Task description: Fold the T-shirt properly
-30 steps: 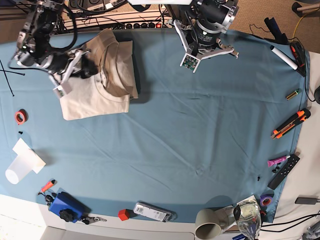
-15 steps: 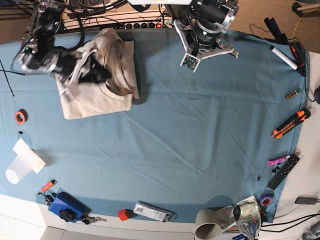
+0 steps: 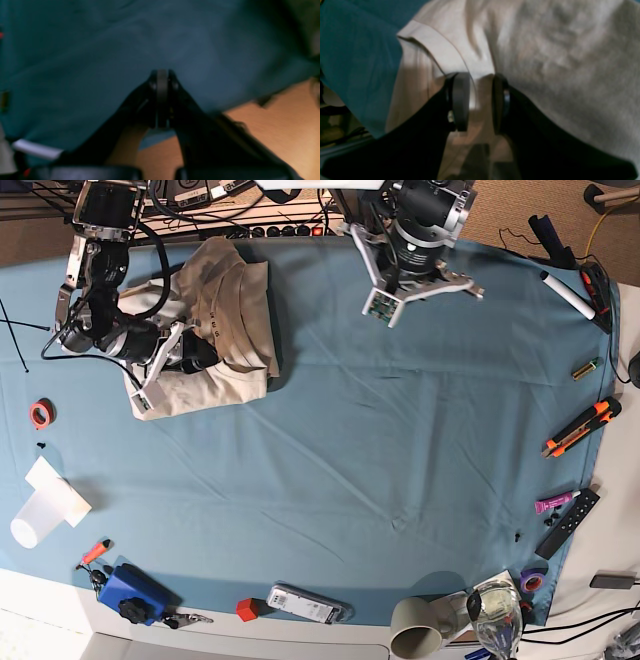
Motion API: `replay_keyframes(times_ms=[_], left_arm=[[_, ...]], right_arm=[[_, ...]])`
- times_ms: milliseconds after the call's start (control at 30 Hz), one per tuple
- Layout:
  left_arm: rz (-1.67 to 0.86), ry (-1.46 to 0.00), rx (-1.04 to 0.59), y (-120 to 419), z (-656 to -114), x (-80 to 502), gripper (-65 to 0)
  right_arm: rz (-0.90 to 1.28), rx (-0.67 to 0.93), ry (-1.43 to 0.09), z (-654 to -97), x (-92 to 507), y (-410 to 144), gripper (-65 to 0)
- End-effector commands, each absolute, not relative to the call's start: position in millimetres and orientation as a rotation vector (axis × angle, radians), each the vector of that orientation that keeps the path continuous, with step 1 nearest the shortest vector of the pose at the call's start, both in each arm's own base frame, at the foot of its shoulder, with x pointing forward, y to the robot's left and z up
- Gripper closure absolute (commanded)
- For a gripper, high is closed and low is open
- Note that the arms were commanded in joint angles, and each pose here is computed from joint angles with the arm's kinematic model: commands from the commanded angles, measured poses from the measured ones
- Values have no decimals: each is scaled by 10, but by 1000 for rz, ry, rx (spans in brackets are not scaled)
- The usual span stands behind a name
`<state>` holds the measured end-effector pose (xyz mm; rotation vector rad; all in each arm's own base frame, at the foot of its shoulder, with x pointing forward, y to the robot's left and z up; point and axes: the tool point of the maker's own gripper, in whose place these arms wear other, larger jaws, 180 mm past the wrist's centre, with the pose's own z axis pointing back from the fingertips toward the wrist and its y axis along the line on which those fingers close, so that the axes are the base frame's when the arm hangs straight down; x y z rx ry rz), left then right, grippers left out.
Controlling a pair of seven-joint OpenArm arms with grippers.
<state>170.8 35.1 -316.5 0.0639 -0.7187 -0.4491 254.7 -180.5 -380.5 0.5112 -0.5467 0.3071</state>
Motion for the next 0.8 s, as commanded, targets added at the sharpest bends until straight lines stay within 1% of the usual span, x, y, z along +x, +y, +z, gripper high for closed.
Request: replay_keyframes(times_ms=[0,67,133,200,233,333,433,500,667,767], left_arm=[[-440,-766,80,367,-3070,1765,0],[-425,-782,113,444,-3050,1807,0],[-392,-793,140,557,-3039,1860,0],[-355,-800,173,715,-3033,1924,0],[-329,-796,183,808,-3043,1944,0],[-226,-781,193,1140,-3083,1982,0],[-154,-731,160,1408,-3171,1905,0],[-128,-679,145,1533,-3244,1790,0],[-38,-548,151,1796,-3405,1417,0],[-15,-493,131,1834,-3473,1214,0]], right_arm=[[330,475,-547,-3719,2554,-1888,-152],[333,440,-590,-3534,2603,-1954,-129],[340,384,-670,-3284,2682,-2049,-93],[335,318,-724,-3114,2698,-2197,-24],[322,293,-734,-3075,2671,-2287,0],[272,242,-716,-3088,2518,-2543,0],[206,215,-676,-3163,2302,-2738,0],[155,209,-663,-3177,2162,-2856,0],[58,214,-690,-3091,1907,-3082,0],[41,202,-654,-3146,1753,-3136,0]])
